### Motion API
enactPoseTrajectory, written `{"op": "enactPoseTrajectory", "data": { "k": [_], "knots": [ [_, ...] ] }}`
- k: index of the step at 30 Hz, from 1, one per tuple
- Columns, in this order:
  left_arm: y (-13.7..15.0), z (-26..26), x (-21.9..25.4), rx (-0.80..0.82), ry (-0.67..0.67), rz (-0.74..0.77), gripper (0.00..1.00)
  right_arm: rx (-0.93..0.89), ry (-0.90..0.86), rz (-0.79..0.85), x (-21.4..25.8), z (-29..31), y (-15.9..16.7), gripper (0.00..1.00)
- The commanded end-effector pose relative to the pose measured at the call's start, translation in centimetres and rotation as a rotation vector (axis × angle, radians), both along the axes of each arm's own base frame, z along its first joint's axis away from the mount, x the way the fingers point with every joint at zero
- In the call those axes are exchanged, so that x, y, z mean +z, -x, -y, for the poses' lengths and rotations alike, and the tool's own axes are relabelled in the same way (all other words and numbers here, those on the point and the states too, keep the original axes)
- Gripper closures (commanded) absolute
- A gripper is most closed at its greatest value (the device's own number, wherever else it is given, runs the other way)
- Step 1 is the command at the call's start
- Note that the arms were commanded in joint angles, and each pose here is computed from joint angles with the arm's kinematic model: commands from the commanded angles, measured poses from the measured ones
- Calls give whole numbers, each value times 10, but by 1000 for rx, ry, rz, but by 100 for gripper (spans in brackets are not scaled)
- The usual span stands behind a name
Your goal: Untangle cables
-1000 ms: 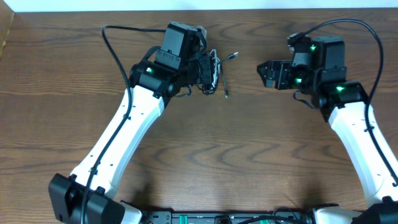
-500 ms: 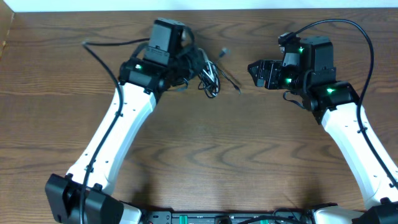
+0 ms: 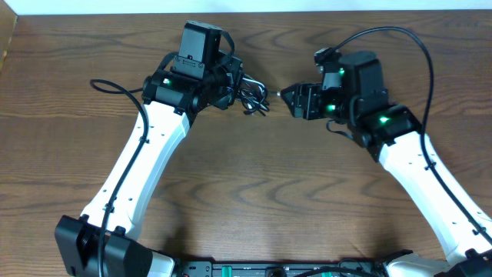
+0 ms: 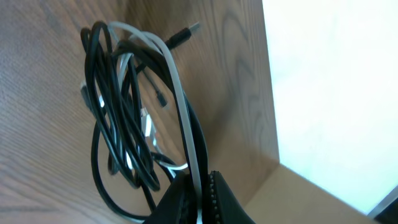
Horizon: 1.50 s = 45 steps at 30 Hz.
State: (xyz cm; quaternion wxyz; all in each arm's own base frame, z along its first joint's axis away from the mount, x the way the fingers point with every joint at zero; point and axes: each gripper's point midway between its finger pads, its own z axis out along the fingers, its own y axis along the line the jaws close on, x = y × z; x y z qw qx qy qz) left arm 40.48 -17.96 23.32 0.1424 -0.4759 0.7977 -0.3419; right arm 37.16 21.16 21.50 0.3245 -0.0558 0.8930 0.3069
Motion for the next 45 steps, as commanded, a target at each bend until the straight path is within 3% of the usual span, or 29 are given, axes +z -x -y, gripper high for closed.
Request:
{"op": "enactPoseTrajectory", "data": {
  "k": [1, 14, 31, 38, 40, 41, 45],
  "knots": [
    [-4, -5, 4, 95, 35, -19, 93, -61, -20, -26, 0, -9, -4, 32],
    [4, -7, -3, 148, 57, -89, 93, 18, -45, -18, -23, -61, -9, 44],
    [4, -7, -3, 148, 62, -91, 92, 20, -58, -53, -52, -78, -20, 62],
    [4, -7, -3, 156, 67, -95, 93, 17, -39, -83, -69, -78, -21, 76],
    [4, -7, -3, 156, 67, -95, 93, 16, -35, -89, -72, -78, -21, 87],
    [5, -7, -3, 156, 67, -95, 93, 13, -31, -92, -74, -78, -22, 99],
    [6, -7, -4, 156, 63, -102, 92, -6, -12, -91, -78, -75, -24, 99]
  ]
}}
